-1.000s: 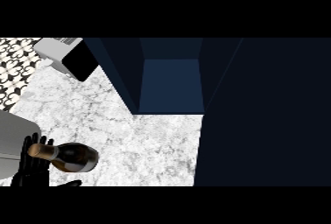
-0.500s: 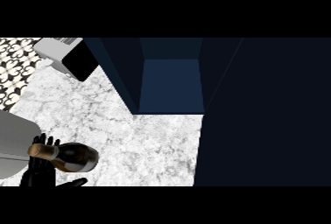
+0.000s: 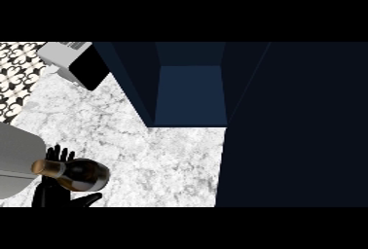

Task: Pick up the wine, place it into the cabinet and close the cabinet

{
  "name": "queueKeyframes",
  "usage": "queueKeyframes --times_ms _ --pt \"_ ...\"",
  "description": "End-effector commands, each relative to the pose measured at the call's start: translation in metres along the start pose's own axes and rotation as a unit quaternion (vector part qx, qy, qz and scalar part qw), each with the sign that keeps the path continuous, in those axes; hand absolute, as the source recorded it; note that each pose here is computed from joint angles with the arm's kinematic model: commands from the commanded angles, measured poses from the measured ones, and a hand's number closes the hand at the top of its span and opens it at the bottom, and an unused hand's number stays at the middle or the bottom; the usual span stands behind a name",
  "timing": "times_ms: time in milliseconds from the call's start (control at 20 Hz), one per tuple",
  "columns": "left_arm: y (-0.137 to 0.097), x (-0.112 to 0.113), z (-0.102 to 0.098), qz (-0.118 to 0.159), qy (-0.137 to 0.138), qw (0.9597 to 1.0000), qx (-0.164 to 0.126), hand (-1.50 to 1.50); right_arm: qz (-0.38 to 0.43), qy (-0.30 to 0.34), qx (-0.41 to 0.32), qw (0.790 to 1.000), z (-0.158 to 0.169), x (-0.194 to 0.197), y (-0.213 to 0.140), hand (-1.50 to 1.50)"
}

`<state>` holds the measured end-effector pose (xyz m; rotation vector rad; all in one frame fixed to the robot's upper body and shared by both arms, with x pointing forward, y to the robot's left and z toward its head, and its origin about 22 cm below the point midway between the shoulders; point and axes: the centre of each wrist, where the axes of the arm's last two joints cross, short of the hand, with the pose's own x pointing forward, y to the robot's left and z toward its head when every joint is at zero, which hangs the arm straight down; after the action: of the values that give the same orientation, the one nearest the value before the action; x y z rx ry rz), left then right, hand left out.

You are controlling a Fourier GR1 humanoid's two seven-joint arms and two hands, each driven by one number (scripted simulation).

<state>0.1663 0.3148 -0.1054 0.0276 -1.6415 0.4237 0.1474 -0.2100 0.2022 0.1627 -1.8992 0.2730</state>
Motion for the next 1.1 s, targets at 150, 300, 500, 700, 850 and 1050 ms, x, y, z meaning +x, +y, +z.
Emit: queueKeyframes --times_ms 150,300,500,700,850,1050 --pt "0.011 -0.025 -0.001 0.028 0.001 0.9996 0.001 -1.5 -0.014 -0.027 0.001 1.0 0.007 0.029 0.002 -1.5" --pt "-0.018 -0.017 -0.015 0.047 -0.005 0.9986 -0.022 1.5 -0.018 -0.03 -0.001 0.999 0.002 0.024 0.006 -1.5" --pt "-0.004 -0.011 -0.012 0.054 0.001 0.9967 -0.061 1.5 -0.025 -0.027 -0.004 0.999 0.02 0.016 0.004 -1.5" --pt "-0.021 -0.006 -0.031 0.012 -0.004 0.9969 -0.078 1.5 -0.01 -0.023 0.01 1.0 0.022 0.033 0.005 -1.5" --pt "-0.008 -0.021 -0.019 -0.036 -0.029 0.993 -0.109 1.5 -0.018 -0.018 -0.006 1.0 0.009 0.02 0.005 -1.5" --pt "-0.001 0.005 -0.059 -0.047 -0.011 0.9865 -0.156 1.5 -0.019 -0.02 0.001 1.0 0.014 0.021 -0.002 -1.5"
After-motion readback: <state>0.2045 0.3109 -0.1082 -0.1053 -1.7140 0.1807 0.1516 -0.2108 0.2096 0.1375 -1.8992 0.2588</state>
